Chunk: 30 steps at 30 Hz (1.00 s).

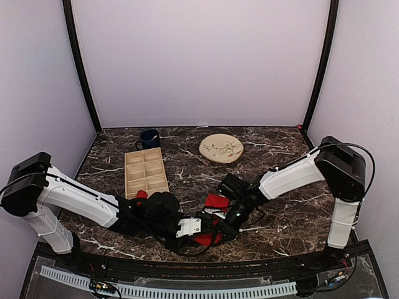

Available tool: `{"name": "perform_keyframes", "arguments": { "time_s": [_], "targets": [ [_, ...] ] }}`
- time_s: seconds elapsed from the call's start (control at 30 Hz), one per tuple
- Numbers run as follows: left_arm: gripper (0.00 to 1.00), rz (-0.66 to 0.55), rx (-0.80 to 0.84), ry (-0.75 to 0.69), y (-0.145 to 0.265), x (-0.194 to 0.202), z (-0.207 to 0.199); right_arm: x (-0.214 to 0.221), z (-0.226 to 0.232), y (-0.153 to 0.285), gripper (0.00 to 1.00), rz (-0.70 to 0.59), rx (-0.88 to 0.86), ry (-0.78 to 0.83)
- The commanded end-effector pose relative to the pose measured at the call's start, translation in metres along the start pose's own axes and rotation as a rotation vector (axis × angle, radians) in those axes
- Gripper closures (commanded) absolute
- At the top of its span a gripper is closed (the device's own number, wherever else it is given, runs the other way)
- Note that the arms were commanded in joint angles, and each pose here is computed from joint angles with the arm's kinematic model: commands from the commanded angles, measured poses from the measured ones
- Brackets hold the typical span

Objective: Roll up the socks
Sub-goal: Roll the sock at the center of the board.

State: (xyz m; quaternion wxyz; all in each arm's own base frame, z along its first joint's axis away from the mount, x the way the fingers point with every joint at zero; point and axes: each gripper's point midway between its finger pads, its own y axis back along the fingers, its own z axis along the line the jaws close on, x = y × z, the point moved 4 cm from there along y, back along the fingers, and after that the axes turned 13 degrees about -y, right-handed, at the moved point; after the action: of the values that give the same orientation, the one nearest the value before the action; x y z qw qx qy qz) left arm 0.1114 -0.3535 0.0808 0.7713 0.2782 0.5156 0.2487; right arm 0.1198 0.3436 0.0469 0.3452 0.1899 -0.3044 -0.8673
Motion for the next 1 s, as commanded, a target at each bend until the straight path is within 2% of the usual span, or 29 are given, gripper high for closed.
{"name": "perform_keyframes", "arguments": {
  "time_s": [0.0, 0.63, 0.97],
  "targets": [
    [0.62, -0.003, 0.013, -0.04, -0.005, -0.006, 0.0, 0.001, -0.004, -0.001, 1.0, 0.018, -0.006, -0.032],
    [0.63, 0.032, 0.043, -0.076, -0.026, -0.001, 0.0, 0.002, 0.0, 0.0, 1.0, 0.019, -0.032, -0.029],
    [0.7, 0.04, 0.041, -0.084, -0.028, 0.003, -0.003, 0.0, 0.0, -0.001, 1.0, 0.022, -0.05, -0.038]
  ]
}}
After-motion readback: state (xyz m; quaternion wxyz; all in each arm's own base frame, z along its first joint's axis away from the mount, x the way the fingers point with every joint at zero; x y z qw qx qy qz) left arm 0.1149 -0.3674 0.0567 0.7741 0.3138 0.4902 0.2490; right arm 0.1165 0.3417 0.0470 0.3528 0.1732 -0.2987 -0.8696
